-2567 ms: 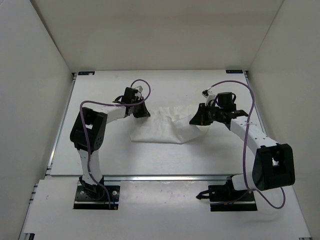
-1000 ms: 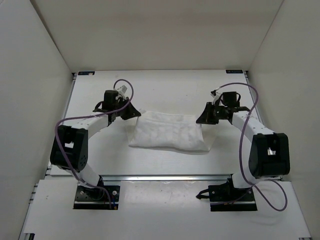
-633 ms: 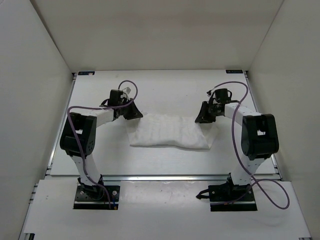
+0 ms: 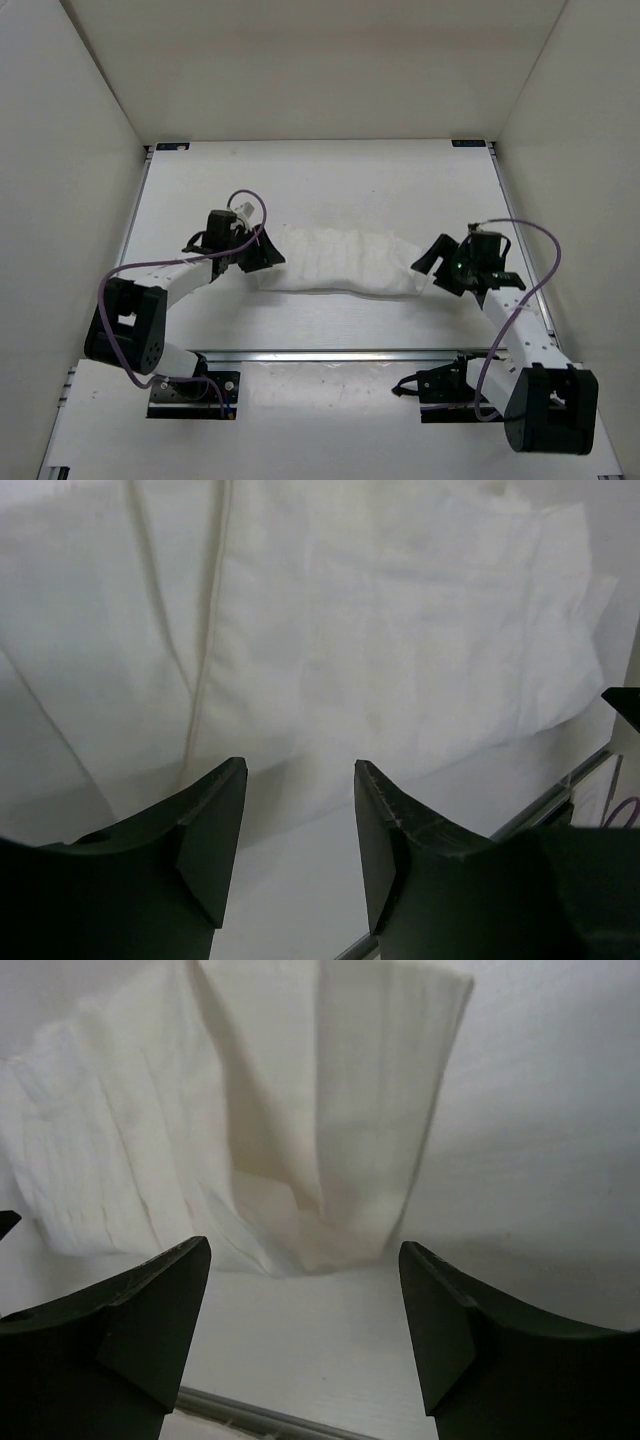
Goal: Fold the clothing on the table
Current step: Fold the skirt
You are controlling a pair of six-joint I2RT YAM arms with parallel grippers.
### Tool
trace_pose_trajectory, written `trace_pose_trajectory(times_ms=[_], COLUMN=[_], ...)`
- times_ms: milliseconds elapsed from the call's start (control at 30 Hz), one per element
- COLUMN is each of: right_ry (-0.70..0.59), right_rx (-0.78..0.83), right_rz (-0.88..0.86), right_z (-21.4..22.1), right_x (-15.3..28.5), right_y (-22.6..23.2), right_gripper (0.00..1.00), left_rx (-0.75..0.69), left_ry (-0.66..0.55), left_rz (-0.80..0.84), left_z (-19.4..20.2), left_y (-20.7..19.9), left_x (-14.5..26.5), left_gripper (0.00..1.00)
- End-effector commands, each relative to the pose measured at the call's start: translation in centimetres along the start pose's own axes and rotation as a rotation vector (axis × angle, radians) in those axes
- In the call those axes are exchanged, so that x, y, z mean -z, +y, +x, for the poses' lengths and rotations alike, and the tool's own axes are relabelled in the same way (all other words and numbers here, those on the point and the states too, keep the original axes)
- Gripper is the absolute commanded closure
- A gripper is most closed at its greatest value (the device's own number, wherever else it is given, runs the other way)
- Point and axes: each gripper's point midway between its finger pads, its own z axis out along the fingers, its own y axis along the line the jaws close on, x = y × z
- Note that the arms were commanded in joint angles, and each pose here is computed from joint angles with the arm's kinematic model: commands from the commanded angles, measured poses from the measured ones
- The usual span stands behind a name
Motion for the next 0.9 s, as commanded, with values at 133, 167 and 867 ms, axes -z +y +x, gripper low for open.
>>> trace_pose_trajectory(times_ms=[133, 167, 867], right_ry=[0.049, 0.059, 0.007], right_rx=[-0.188, -0.204, -0.302], right_rz=[-0.121, -0.143, -0.086], right_z=[4.5, 4.7, 3.3], right_x=[-1.1, -1.3, -2.0], right_y=[0.0, 0.1, -3.9], right_gripper=[0.16, 0.15, 1.00], left_rx=[-0.014, -0.023, 0.012], left_ry=[0.009, 0.015, 0.044], left_rz=[0.008, 0.007, -0.010], left_z=[2.4, 2.5, 5.4], left_y=[-0.4, -0.5, 0.6], left_x=[-0.6, -0.7, -0.5], left_gripper=[0.43, 0.43, 0.45])
